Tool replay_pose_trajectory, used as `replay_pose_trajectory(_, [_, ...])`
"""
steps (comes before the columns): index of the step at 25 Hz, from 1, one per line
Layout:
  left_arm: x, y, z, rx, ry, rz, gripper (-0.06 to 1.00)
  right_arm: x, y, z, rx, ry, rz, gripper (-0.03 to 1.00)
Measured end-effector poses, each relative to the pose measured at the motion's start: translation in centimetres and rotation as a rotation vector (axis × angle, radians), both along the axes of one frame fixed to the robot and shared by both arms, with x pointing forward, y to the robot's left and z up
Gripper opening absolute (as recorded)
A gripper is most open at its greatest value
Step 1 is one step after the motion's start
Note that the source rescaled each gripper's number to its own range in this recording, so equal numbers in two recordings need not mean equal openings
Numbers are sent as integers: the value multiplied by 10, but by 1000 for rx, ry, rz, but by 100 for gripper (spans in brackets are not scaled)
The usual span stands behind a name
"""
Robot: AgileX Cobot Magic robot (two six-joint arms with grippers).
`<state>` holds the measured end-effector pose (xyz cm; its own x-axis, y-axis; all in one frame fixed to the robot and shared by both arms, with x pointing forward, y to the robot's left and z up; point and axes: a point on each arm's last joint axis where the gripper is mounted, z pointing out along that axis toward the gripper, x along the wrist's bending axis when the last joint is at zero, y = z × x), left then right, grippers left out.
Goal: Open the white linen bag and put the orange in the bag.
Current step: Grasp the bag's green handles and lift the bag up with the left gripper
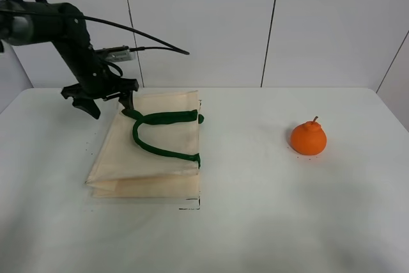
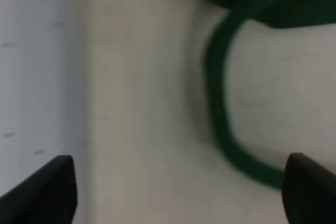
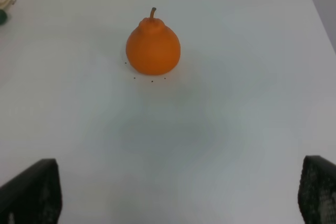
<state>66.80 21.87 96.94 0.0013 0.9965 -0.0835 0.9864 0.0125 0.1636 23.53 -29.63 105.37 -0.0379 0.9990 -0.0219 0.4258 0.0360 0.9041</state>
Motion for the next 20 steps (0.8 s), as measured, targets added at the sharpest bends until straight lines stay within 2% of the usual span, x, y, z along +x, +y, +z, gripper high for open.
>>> replay_pose_trajectory(6, [4, -32, -31, -15, -1, 3, 100, 0, 0, 0, 0, 0, 0, 100])
replay_pose_trajectory(16, [12, -34, -82, 10, 44, 23, 100, 0, 0, 0, 0, 0, 0, 100])
replay_pose_trajectory(20, [13, -33, -90, 29, 48, 14, 100, 0, 0, 0, 0, 0, 0, 100])
